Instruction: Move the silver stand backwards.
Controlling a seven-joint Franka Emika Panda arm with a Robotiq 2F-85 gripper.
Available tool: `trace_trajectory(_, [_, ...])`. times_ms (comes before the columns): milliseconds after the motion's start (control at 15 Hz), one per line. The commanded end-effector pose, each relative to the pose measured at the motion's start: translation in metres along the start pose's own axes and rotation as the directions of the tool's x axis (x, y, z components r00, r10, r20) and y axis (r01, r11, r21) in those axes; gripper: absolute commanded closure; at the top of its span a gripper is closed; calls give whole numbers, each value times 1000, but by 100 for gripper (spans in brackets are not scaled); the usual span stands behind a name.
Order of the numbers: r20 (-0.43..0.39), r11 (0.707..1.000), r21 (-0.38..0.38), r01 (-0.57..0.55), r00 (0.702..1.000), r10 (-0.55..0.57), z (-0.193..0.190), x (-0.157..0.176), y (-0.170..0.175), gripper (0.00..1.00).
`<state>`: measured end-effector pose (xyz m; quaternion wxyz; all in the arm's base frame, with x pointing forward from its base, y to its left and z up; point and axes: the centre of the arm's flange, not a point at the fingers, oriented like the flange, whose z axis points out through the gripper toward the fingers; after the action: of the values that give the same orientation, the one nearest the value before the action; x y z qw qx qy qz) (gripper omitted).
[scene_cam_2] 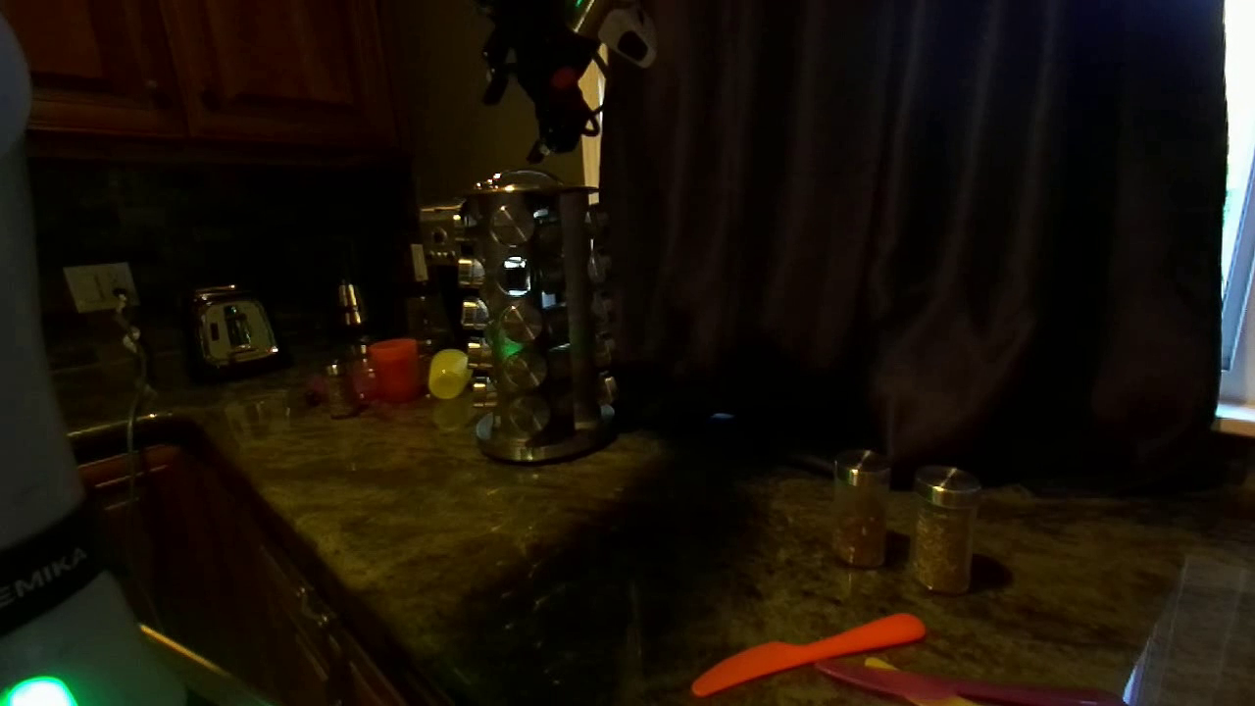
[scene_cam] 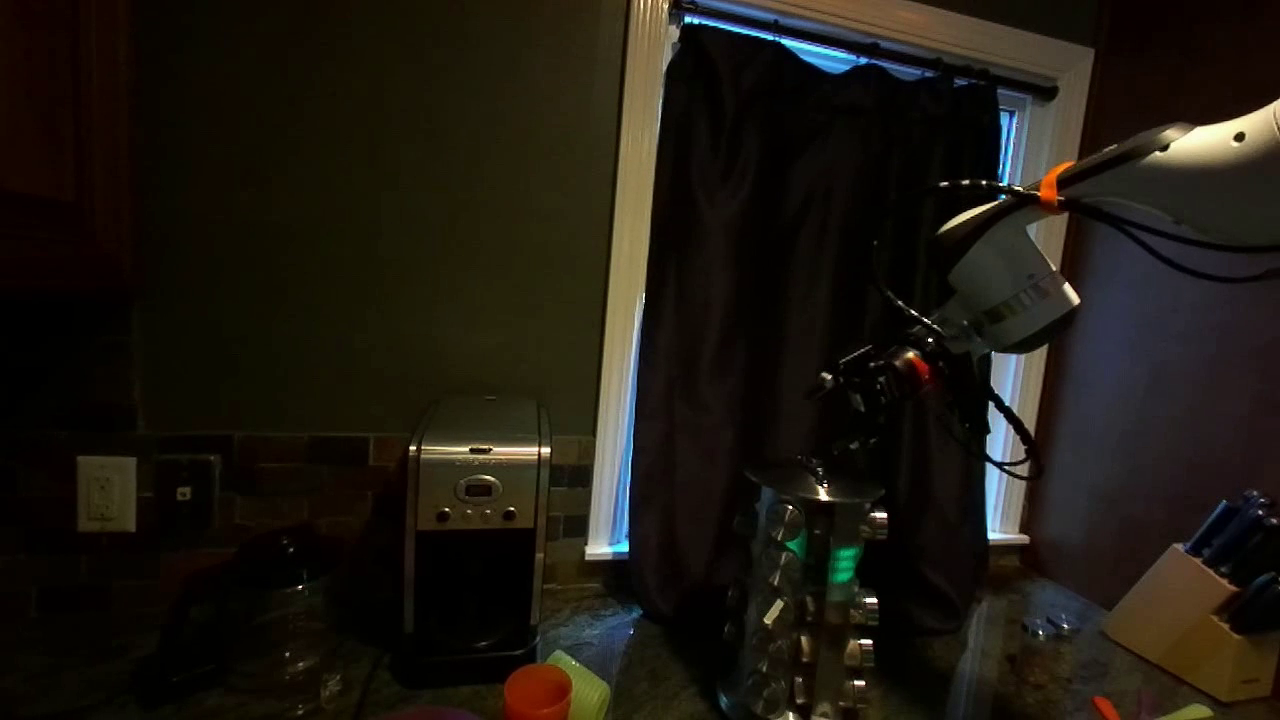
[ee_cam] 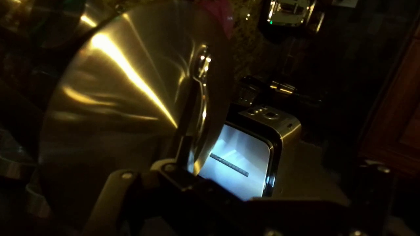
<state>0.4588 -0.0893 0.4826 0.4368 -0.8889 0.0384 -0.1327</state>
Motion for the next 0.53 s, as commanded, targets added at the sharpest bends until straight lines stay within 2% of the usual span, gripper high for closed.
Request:
trace_trajectory(0, [-6,985,154,-74,997,75,6,3,12,0])
trace_trajectory(200, [-21,973,190,-132,990,138,8,4,24,0])
trace_trajectory(467, [-85,972,172,-162,980,179,5,2,34,0])
